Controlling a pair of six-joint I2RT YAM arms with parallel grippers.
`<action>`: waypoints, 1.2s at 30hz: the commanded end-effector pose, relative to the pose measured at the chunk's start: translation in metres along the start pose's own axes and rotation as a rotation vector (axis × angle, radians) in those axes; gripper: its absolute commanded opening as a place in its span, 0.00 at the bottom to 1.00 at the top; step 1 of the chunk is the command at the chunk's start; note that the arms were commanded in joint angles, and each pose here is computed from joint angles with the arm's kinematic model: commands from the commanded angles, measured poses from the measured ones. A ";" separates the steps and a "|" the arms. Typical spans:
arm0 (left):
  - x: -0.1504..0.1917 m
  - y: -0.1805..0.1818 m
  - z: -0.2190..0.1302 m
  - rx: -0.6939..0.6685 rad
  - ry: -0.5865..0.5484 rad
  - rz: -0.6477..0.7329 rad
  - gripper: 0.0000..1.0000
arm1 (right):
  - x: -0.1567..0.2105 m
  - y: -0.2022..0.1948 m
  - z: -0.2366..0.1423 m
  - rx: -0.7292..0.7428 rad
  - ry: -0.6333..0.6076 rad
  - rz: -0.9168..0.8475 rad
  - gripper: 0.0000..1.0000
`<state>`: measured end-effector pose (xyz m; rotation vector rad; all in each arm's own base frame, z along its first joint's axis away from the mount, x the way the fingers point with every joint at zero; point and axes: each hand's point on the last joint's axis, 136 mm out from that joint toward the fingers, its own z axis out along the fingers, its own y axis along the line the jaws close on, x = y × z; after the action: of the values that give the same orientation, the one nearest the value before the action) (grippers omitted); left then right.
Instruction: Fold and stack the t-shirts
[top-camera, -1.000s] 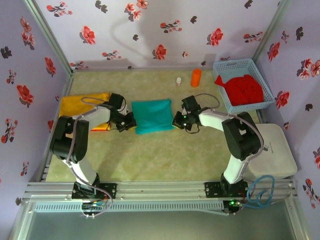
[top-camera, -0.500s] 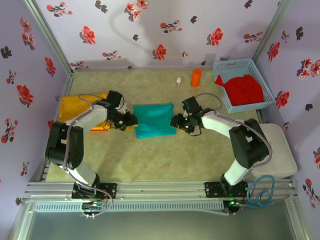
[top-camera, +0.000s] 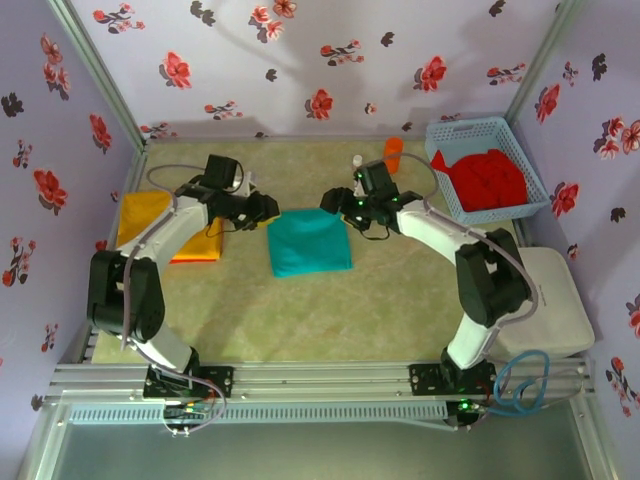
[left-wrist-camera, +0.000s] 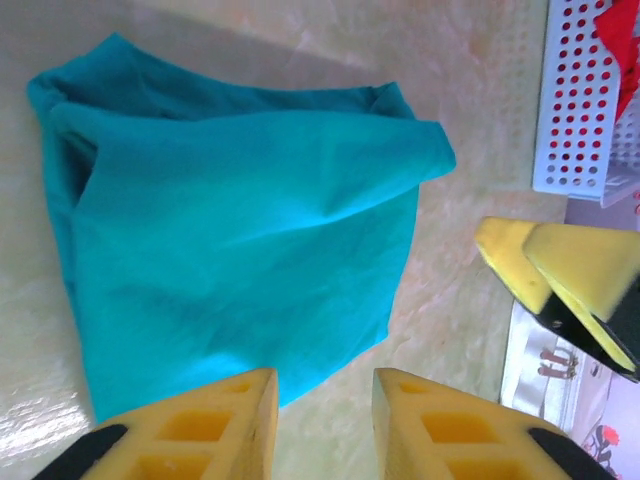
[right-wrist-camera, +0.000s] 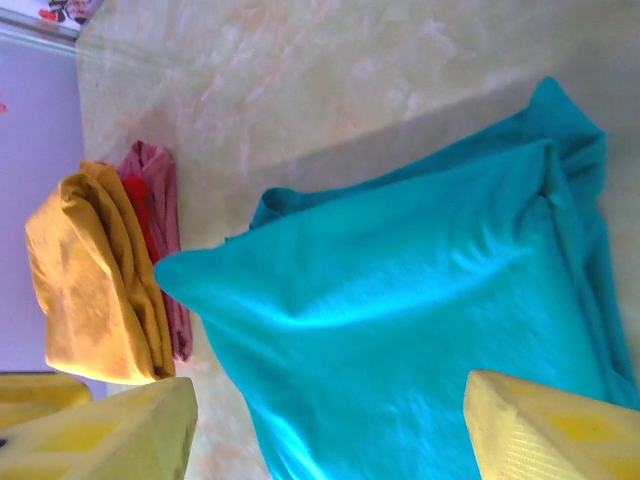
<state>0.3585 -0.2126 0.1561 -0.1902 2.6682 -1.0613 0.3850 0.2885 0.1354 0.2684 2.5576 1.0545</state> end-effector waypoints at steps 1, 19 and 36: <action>-0.005 -0.010 0.020 0.086 0.004 -0.044 0.29 | -0.009 0.017 0.018 -0.083 0.005 0.073 0.71; -0.032 0.038 0.115 0.074 0.047 -0.154 0.26 | -0.038 -0.001 0.086 -0.079 -0.040 0.125 0.71; -0.048 0.108 0.120 0.102 -0.093 -0.350 0.23 | -0.023 -0.073 0.106 0.103 -0.042 0.078 0.77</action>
<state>0.4365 -0.2289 0.0377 -0.5041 2.5512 -1.3214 0.4511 0.3197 0.0586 0.3933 2.5222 1.0729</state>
